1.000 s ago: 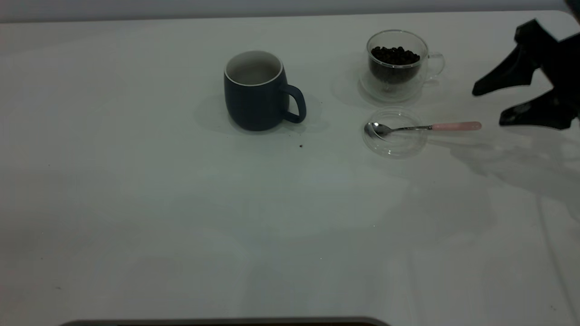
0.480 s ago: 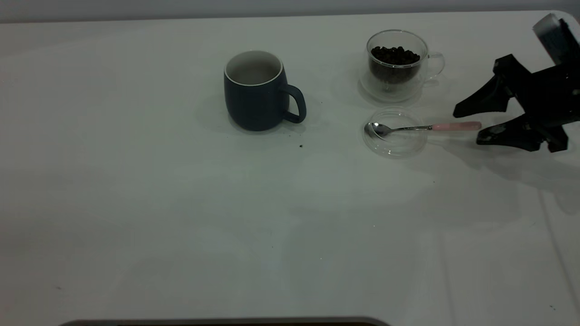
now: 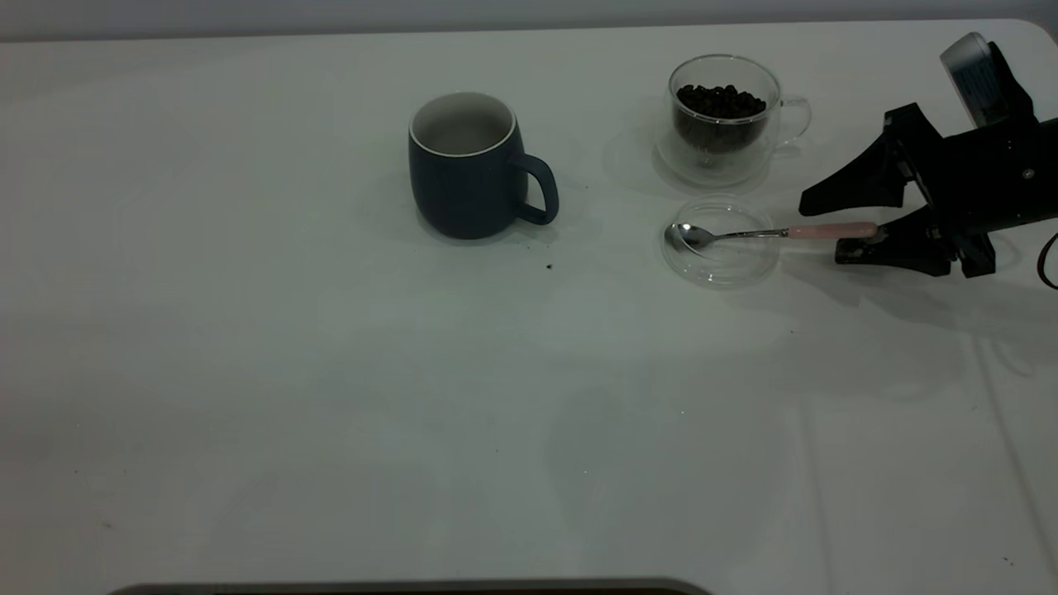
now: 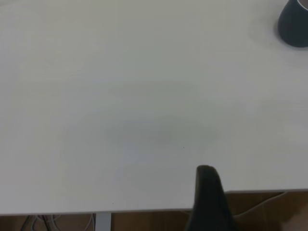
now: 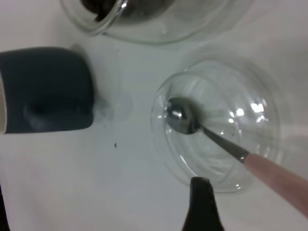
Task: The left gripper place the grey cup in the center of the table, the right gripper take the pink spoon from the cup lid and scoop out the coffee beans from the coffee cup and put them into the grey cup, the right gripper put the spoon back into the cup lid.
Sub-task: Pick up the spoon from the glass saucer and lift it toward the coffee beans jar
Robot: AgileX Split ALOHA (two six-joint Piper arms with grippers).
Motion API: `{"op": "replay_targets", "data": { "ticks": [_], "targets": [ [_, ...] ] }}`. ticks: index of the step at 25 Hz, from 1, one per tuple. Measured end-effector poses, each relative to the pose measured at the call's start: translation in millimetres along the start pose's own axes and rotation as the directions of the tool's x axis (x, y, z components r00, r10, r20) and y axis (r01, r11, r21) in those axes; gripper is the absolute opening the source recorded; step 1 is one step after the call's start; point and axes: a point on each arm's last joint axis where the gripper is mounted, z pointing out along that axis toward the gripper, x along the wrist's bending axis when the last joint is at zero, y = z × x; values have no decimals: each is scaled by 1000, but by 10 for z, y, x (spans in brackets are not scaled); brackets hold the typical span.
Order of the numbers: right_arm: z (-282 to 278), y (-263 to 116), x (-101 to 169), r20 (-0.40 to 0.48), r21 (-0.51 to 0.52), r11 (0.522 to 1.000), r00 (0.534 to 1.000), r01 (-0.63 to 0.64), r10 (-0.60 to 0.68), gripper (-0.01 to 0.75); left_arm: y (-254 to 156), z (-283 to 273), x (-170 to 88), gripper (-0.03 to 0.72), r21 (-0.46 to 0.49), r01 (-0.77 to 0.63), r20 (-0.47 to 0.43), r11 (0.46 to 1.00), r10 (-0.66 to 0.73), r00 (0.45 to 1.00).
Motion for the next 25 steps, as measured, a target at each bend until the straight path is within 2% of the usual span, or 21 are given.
{"op": "replay_targets", "data": {
  "ticks": [4, 9, 13, 16, 18, 25],
  "targets": [
    [0, 3, 13, -13, 1, 999, 999, 33, -33, 576, 0, 0, -1, 567, 0, 0, 1, 1000, 0, 1000],
    [0, 1, 28, -30, 1, 997, 997, 75, -75, 485, 0, 0, -1, 567, 0, 0, 1, 1000, 0, 1000],
    [-1, 0, 30, -32, 1, 994, 994, 109, -109, 326, 0, 0, -1, 567, 0, 0, 1, 1000, 0, 1000],
    [0, -8, 29, -32, 9, 990, 990, 140, -140, 180, 0, 0, -1, 567, 0, 3, 1, 1000, -3, 1000],
    [-14, -11, 60, -50, 19, 987, 986, 158, -157, 118, 0, 0, -1, 567, 0, 3, 1, 1000, -3, 1000],
    [-266, 65, 340, -32, 90, 962, 966, 258, -257, 106, 0, 0, -1, 567, 0, 2, 1, 1000, -2, 1000]
  ]
}}
